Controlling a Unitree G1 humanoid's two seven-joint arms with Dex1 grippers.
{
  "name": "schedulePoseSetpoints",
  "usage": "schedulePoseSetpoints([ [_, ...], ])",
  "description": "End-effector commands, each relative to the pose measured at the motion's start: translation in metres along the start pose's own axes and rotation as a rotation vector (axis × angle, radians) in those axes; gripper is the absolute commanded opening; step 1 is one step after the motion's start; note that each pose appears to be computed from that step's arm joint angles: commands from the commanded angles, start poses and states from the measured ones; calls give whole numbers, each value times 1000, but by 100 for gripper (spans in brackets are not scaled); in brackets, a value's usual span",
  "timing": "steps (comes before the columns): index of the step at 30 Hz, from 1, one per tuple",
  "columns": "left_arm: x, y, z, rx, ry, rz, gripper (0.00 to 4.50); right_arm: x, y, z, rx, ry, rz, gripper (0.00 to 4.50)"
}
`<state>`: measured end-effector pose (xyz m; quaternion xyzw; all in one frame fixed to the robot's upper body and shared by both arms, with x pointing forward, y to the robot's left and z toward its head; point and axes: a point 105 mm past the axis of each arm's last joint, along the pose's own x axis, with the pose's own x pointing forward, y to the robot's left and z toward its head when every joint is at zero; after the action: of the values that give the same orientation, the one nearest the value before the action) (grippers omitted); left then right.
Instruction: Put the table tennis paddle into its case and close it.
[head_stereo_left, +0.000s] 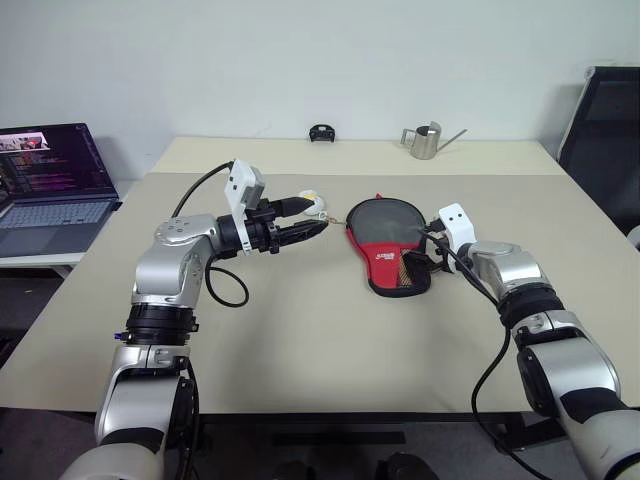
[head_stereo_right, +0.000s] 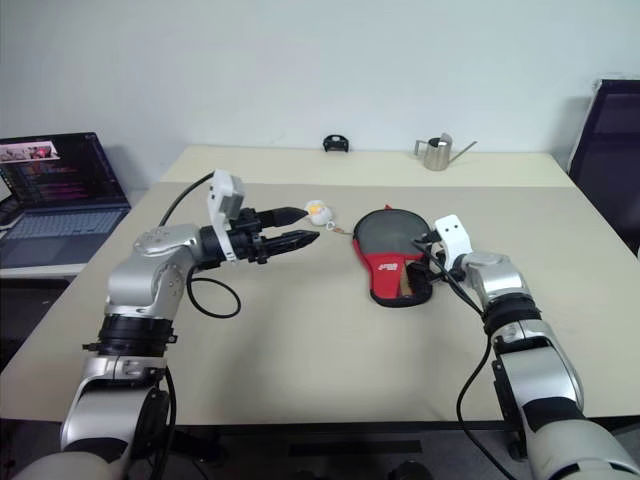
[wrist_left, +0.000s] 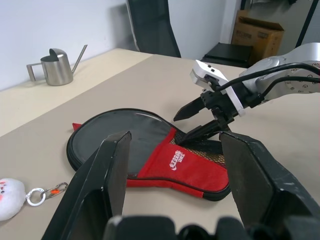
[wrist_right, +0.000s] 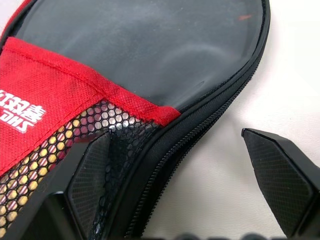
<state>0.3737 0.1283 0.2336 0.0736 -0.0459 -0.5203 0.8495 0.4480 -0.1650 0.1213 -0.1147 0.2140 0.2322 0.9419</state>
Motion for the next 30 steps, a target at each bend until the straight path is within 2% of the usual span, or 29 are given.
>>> schedulePoseSetpoints([
  [1, -3, -1, 17, 54, -33, -8, 308, 7, 9, -16, -25, 68, 27, 365],
  [7, -5, 0, 14, 54, -22, -4, 308, 13, 25, -23, -36, 93, 72, 171],
  [13, -16, 1, 6, 41, 11, 10, 308, 16, 34, -28, -36, 103, 74, 8],
  [16, -32, 0, -9, 19, 72, 18, 308, 15, 34, -24, -29, 79, 43, 3],
  [21, -44, -9, -17, -11, 111, -21, 308, 8, 36, -15, 7, 45, 32, 3],
  [30, -52, -15, -14, 1, 155, -73, 308, -20, 50, 19, 69, -27, 72, 3],
])
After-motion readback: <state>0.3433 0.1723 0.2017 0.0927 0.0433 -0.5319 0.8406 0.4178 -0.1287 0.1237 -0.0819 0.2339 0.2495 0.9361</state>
